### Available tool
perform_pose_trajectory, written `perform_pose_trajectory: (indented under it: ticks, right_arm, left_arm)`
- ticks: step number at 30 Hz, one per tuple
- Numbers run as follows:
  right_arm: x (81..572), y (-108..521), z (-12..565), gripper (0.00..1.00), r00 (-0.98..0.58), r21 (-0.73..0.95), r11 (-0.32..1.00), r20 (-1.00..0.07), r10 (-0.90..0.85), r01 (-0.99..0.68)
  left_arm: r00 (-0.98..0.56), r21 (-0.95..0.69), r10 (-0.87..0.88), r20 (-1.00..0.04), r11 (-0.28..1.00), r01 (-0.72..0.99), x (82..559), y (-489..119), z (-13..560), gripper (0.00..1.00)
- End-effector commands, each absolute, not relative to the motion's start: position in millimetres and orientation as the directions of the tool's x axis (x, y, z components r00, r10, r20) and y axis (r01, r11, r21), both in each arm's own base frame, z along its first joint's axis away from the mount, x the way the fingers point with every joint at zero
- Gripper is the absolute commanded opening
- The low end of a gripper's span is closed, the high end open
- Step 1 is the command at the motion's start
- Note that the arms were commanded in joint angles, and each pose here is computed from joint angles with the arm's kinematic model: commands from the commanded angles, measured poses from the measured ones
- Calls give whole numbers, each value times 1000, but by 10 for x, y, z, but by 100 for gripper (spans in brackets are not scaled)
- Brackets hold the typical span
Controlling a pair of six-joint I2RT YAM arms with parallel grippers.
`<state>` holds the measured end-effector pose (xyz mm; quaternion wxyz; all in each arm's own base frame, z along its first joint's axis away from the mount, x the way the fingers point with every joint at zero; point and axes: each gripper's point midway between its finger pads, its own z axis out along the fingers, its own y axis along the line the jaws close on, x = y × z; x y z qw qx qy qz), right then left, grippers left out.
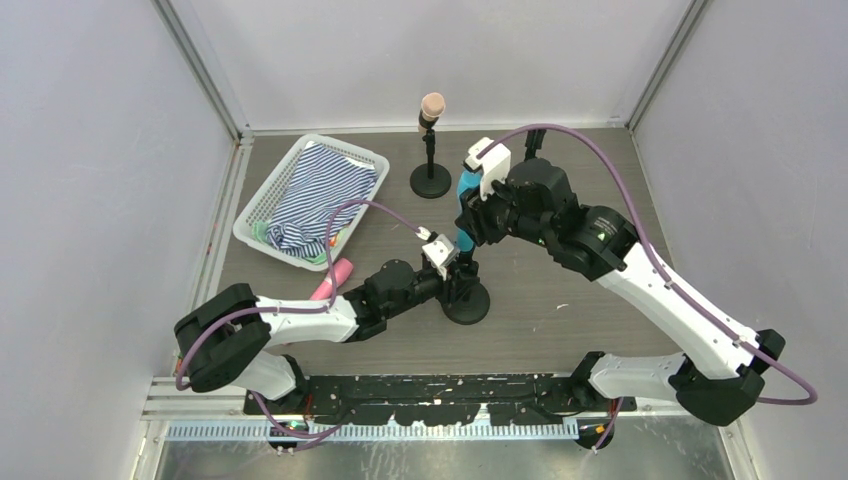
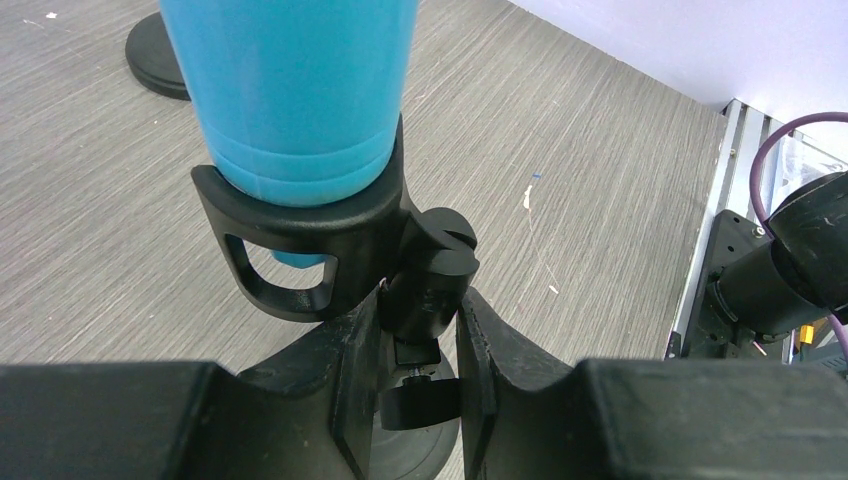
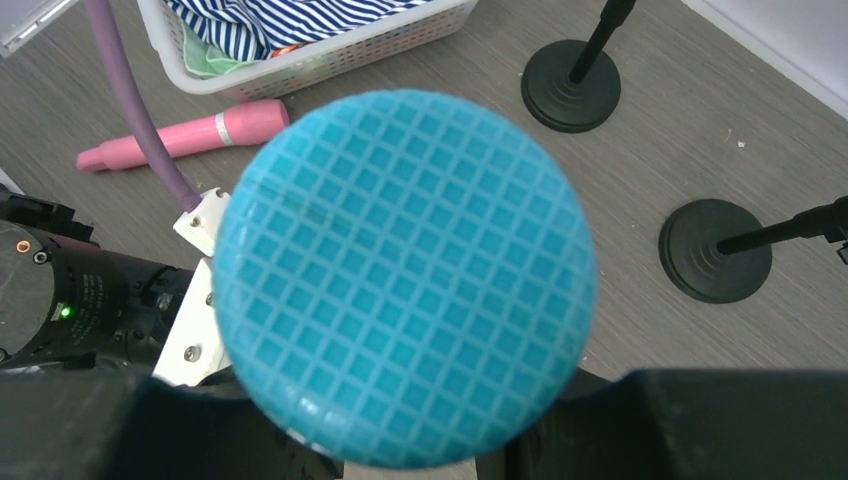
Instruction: Attach the microphones to the stand
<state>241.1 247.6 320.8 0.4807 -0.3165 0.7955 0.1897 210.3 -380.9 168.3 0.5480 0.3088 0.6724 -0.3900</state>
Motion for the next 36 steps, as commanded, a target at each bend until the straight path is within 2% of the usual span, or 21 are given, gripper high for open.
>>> perform_pose_trajectory:
  ticks: [1, 9, 23, 31, 36]
  right_arm:
    - [1988, 2201, 2423, 1, -571, 34, 717, -631, -525, -696]
    - [1881, 2263, 2132, 1, -607, 85, 688, -558, -566, -720]
    - [1793, 2125, 1814, 1, -631, 62, 683, -451, -631, -728]
    - [1757, 2105, 1735, 1, -643, 78, 699, -475, -601, -711]
    - [1809, 2137, 1865, 1, -618, 77, 706, -556, -556, -704]
  left_arm:
    - [-215, -161, 56, -975, 486, 859, 2018, -3809, 1555, 0]
    - [-219, -163, 60, -974, 482, 861, 2000, -3806, 1532, 0]
    - [-216, -154, 72, -974, 491, 857, 2006, -3775, 1505, 0]
    - [-220, -158, 69, -973, 497, 853, 2013, -3759, 1504, 0]
    - [-231, -171, 60, -971, 502, 848, 2006, -3742, 1494, 1]
